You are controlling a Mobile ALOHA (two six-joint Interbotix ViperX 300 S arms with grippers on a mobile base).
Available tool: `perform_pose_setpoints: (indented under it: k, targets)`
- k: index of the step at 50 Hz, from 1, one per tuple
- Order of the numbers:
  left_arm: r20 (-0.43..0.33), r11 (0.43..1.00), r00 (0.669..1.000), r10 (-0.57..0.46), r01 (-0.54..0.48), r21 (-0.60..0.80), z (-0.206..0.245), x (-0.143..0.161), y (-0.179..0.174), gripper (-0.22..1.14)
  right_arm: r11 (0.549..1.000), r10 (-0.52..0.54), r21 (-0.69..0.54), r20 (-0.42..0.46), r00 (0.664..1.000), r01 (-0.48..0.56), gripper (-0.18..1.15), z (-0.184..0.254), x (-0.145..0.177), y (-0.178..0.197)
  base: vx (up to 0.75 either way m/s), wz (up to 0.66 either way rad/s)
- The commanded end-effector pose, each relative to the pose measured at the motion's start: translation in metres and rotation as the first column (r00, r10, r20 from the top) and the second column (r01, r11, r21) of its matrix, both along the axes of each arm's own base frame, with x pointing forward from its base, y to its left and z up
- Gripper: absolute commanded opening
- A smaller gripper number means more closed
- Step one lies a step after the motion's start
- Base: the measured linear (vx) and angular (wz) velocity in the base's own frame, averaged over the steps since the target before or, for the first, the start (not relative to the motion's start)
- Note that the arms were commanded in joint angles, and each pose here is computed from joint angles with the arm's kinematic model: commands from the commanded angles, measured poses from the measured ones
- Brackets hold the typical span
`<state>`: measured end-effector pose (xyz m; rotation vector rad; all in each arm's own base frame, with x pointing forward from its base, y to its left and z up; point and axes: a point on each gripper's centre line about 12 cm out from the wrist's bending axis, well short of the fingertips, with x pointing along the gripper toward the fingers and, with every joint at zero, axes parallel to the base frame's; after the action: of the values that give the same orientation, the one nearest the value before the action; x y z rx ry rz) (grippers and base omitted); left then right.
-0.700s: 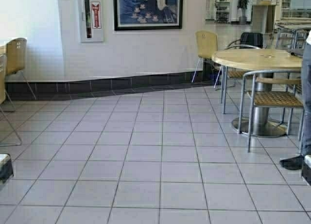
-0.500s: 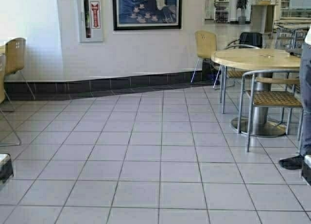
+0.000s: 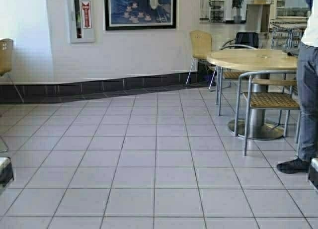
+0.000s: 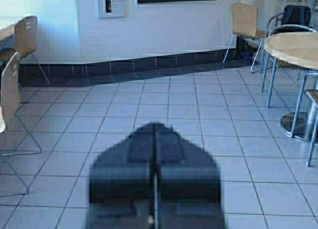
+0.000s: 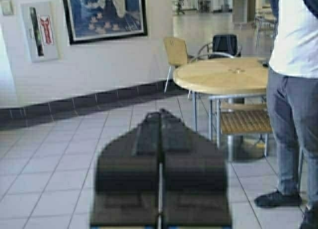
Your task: Push the chairs under the table
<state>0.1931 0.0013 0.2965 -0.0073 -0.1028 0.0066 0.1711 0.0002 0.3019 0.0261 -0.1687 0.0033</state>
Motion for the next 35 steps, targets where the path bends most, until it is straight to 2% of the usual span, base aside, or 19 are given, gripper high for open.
perform_pose_setpoints:
  k: [1,9,35]
  targets:
    - [0.020,1.000,1.000,0.000,0.000,-0.003,0.007,0.001,0.000,0.03,1.000,0.003,0.002,-0.005,1.000,-0.003,0.04,0.008,0.004,0.001,0.16,-0.06]
    - [0.032,1.000,0.999,-0.001,0.002,-0.021,0.011,0.000,0.000,0.03,1.000,0.003,0.000,-0.009,1.000,-0.003,0.04,0.009,0.004,0.001,0.17,-0.05]
    - [0.003,0.999,1.000,-0.002,0.002,-0.032,0.001,0.001,0.000,0.03,1.000,-0.005,-0.002,-0.034,0.999,0.005,0.04,0.003,0.007,-0.001,0.26,-0.01]
